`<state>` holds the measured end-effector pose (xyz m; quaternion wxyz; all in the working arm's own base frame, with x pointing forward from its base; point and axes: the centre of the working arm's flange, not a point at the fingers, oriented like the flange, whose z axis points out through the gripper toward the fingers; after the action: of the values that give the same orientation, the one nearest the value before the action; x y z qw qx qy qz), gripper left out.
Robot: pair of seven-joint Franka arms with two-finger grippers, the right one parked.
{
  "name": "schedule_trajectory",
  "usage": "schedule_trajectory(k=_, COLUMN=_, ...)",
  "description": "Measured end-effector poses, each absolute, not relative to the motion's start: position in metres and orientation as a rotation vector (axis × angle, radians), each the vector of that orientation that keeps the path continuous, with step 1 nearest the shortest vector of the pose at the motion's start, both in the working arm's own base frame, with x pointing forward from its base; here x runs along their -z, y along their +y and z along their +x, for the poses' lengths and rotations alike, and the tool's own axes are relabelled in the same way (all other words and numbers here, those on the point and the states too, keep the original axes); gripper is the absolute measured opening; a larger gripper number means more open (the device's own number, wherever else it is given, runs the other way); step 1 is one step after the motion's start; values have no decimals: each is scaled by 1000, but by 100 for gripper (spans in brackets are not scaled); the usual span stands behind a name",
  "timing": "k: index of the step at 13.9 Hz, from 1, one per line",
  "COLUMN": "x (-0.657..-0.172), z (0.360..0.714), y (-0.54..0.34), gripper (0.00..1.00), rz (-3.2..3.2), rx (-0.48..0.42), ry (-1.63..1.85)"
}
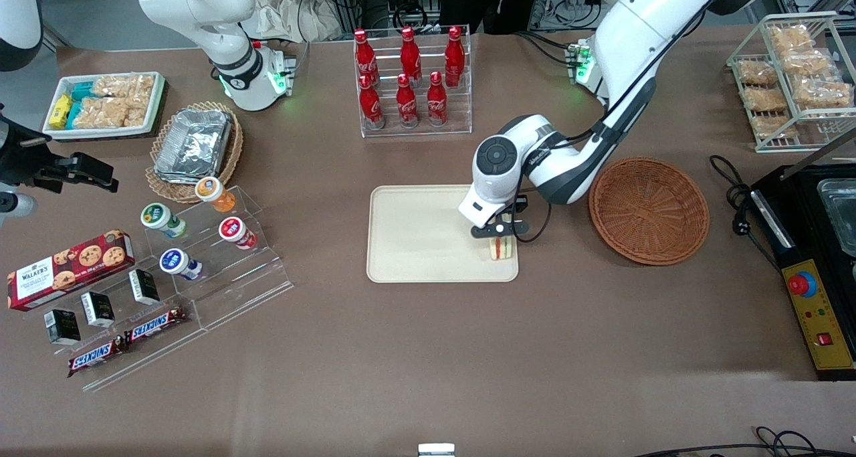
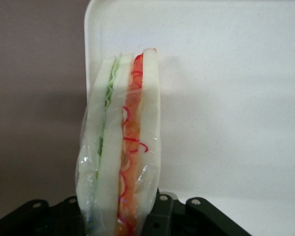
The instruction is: Place sandwich from basket to tray
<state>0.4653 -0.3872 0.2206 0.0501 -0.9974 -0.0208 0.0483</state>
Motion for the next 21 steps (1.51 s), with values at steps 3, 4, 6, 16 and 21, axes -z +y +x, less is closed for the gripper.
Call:
schedule_trajectory(k=3, x=-217, z=466, y=-388, gripper=33, rz=-3038, rx=-156, ry=-65)
schedule_trajectory(k=4, x=-218, z=466, y=-388, gripper=34, rz=-3039, rx=-155, ry=-65)
schedule_trajectory(k=6, x=-218, z=467, y=-388, gripper=41, rz=-3040, rx=-152, ry=-67)
schedule_trajectory(k=16, x=-291, z=493, y=-360, gripper=100, rz=-2999, rx=-105, ry=-78)
schedule_trajectory(k=21, x=-381, z=519, y=-266, gripper=100, rz=-2982, rx=-235, ry=60)
